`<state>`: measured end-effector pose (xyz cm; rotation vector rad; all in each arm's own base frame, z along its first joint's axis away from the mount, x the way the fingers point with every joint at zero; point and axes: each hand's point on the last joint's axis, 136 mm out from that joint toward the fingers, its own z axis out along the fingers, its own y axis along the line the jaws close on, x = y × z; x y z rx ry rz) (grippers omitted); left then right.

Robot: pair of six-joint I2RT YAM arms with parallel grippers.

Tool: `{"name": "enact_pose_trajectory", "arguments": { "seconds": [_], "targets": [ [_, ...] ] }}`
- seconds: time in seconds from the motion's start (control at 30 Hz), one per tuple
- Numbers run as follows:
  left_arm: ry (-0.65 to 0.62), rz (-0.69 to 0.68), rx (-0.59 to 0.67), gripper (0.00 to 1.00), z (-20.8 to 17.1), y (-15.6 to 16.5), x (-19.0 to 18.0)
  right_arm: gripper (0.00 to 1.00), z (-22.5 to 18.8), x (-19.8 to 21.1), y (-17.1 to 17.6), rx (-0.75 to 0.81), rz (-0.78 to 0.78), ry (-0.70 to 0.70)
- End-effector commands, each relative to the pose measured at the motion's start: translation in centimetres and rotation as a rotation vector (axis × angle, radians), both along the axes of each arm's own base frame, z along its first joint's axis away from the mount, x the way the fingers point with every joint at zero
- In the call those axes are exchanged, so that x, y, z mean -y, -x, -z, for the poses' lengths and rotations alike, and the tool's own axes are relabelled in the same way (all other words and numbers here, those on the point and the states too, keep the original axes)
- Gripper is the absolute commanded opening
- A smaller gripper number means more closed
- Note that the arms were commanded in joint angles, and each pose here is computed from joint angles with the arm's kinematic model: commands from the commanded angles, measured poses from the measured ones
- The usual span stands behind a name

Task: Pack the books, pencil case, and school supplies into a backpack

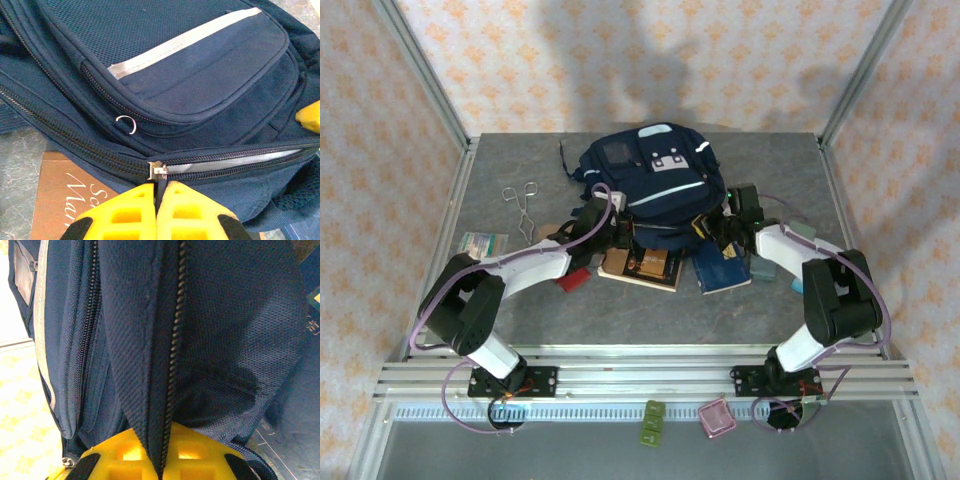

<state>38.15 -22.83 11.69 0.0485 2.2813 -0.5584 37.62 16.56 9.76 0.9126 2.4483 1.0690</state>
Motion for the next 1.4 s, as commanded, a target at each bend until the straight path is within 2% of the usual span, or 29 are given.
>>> {"name": "enact_pose_trajectory", "arguments": {
  "seconds": [0.0,0.3,0.47,0.7,0.87,0.93,1.2,1.37],
  "targets": [
    [-0.157,-0.324,-0.01,0.0,2.1,-3.2,-8.5,0.0,-1.7,4.1,-2.5,0.085,0.135,0.093],
    [-0.206,-0.543,-0.053,0.0,4.1,-7.1,-14.9,0.0,-3.6,4.6,-2.4,0.132,0.148,0.098],
    [-0.212,-0.587,-0.055,0.0,3.8,-8.1,-16.2,0.0,-3.5,4.5,-2.6,0.131,0.142,0.099],
    [-0.19,-0.566,-0.04,0.0,3.2,-7.4,-16.7,0.0,-4.1,4.0,-2.4,0.155,0.102,0.083],
    [-0.067,-0.418,-0.049,0.0,2.8,-6.6,-13.7,0.0,-3.4,3.7,-2.1,0.142,0.053,0.104],
    [-0.055,-0.395,-0.047,0.0,2.7,-6.1,-13.1,0.0,-3.5,4.4,-2.3,0.151,0.067,0.139],
    [-0.08,-0.397,-0.047,0.0,2.5,-3.8,-13.3,0.0,-5.5,6.6,-4.4,0.194,0.105,0.223],
    [-0.204,-0.496,-0.065,0.0,3.8,-4.4,-15.8,0.0,-6.3,5.9,-4.8,0.214,0.076,0.178]
  ]
}}
